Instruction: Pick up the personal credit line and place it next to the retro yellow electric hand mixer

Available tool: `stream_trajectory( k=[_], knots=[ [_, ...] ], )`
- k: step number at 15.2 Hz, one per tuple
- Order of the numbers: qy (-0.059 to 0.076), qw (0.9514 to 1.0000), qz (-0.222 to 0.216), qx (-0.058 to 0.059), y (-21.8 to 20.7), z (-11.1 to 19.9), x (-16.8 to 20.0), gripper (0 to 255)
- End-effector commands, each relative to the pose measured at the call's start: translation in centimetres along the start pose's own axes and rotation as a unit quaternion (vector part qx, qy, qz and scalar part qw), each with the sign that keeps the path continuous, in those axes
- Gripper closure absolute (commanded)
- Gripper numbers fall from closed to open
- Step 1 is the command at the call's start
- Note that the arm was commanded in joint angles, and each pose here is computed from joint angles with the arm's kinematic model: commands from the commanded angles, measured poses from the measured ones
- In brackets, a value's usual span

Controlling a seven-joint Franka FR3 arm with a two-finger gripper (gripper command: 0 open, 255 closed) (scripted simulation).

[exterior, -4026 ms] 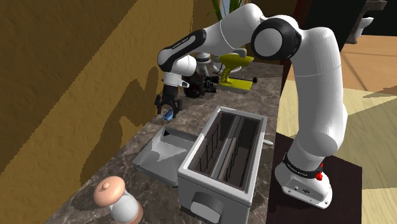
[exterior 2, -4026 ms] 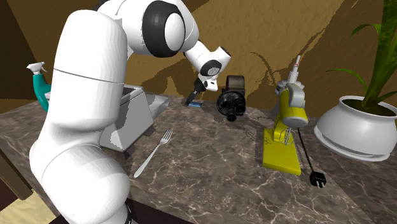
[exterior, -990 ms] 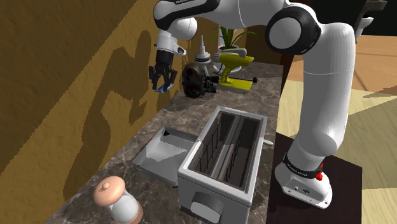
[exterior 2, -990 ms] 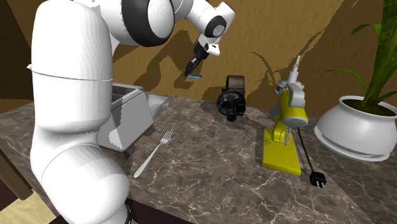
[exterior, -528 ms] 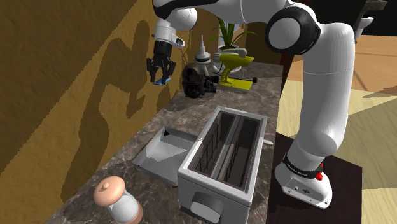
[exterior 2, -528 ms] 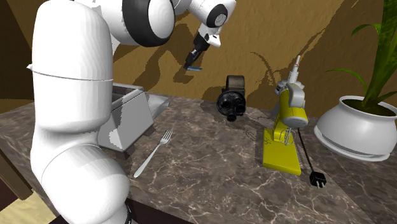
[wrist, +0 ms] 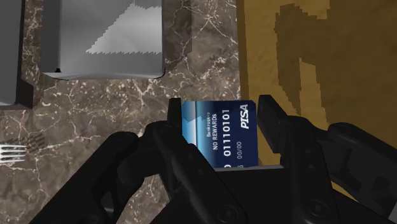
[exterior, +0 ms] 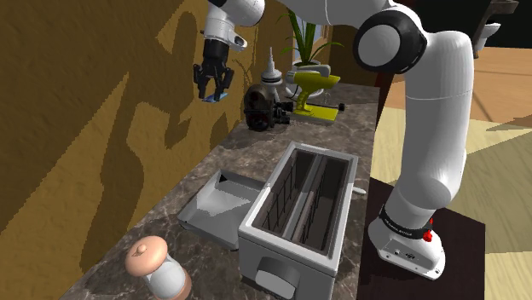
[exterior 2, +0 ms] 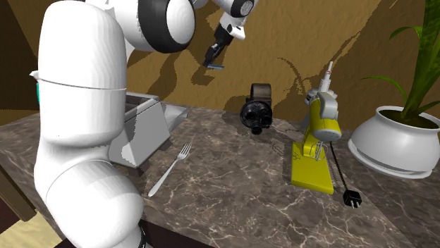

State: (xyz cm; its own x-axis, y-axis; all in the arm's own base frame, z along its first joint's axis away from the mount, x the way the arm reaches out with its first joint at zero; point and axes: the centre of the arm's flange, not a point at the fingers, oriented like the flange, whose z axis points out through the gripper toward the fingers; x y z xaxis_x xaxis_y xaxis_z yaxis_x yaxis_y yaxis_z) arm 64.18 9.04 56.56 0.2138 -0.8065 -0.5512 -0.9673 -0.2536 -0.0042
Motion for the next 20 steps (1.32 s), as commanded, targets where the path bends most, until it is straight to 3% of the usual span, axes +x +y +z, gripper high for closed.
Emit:
stream_trajectory(
  k=[1,13,20],
  knots=[
    [0.0,1.0,0.0,0.0,0.0,-0.9,-0.6,255],
    [0.0,1.0,0.0,0.0,0.0,-5.9,-3.9,255],
    [0.0,1.0,0.0,0.0,6.9,-9.3,1.2,255]
  ],
)
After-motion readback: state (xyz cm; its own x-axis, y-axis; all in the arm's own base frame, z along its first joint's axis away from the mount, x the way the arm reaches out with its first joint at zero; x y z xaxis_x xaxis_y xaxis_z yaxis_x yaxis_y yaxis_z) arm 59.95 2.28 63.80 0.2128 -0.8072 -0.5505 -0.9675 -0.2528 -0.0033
